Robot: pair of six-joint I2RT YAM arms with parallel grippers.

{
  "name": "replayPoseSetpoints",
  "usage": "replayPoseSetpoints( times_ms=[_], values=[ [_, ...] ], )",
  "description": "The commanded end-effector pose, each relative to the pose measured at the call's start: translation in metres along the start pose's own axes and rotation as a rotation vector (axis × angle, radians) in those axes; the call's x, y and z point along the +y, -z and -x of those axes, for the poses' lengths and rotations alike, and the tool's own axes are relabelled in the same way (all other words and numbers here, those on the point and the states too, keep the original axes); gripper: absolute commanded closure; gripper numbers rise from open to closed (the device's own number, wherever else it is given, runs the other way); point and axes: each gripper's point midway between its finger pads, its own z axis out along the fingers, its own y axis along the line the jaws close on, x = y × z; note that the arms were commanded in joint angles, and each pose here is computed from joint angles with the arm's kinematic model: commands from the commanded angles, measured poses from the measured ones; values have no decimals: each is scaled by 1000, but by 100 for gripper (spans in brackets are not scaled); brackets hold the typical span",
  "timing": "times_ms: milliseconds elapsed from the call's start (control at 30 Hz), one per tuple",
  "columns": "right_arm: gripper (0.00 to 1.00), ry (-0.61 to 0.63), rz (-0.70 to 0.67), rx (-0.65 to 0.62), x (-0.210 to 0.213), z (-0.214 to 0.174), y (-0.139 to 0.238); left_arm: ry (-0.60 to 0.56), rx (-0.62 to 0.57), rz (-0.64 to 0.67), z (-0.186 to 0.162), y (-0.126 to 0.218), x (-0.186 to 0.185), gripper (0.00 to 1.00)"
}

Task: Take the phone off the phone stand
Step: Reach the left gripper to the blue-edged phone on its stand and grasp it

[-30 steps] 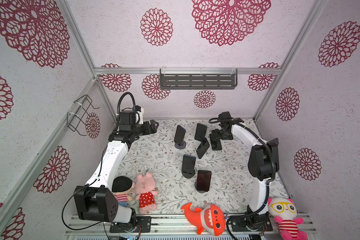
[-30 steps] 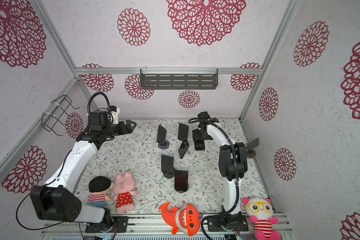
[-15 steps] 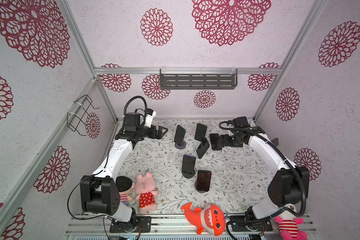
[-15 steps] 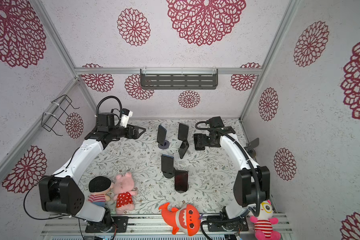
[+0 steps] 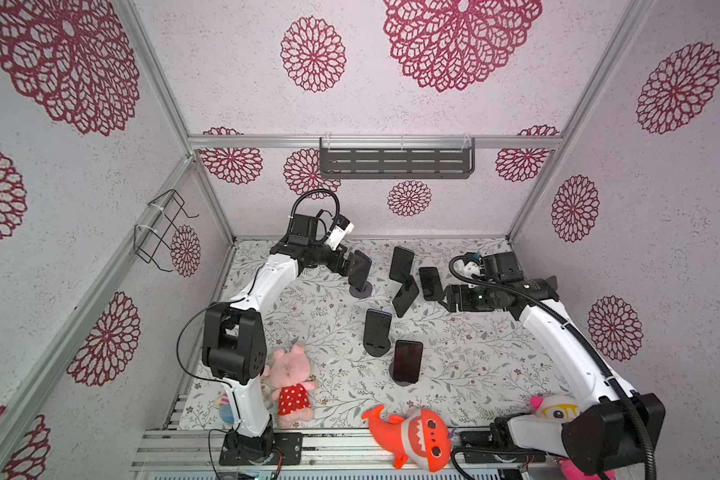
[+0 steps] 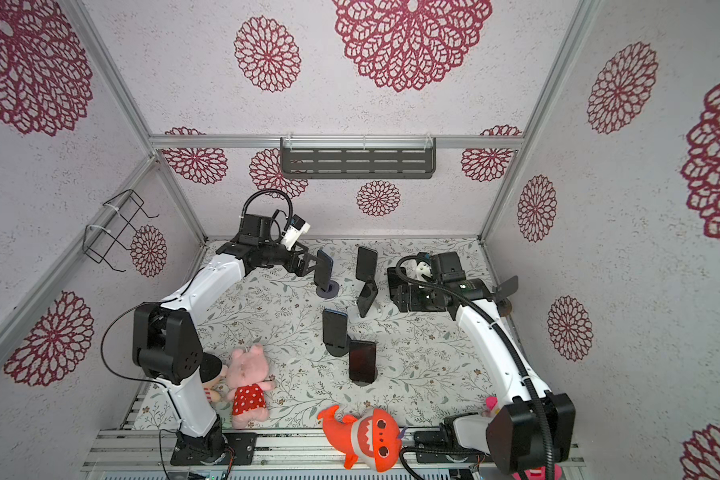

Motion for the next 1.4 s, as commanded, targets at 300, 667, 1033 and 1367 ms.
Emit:
replayPoseSetpoints(
  times_ms=[300, 667, 1033, 1367],
  values=[
    [14, 0, -64, -83, -8, 4, 21, -107, -16, 203, -4, -33, 17, 3],
    [14, -1, -85, -83, -13, 2, 19, -49, 2, 176, -19, -56, 25, 3],
    [15, 19, -95, -85, -15, 1, 21, -51, 5, 158, -26, -67, 30, 2],
    [15, 38, -121, -72, -19, -3, 23, -50, 15, 145, -27, -69, 32, 18]
  ],
)
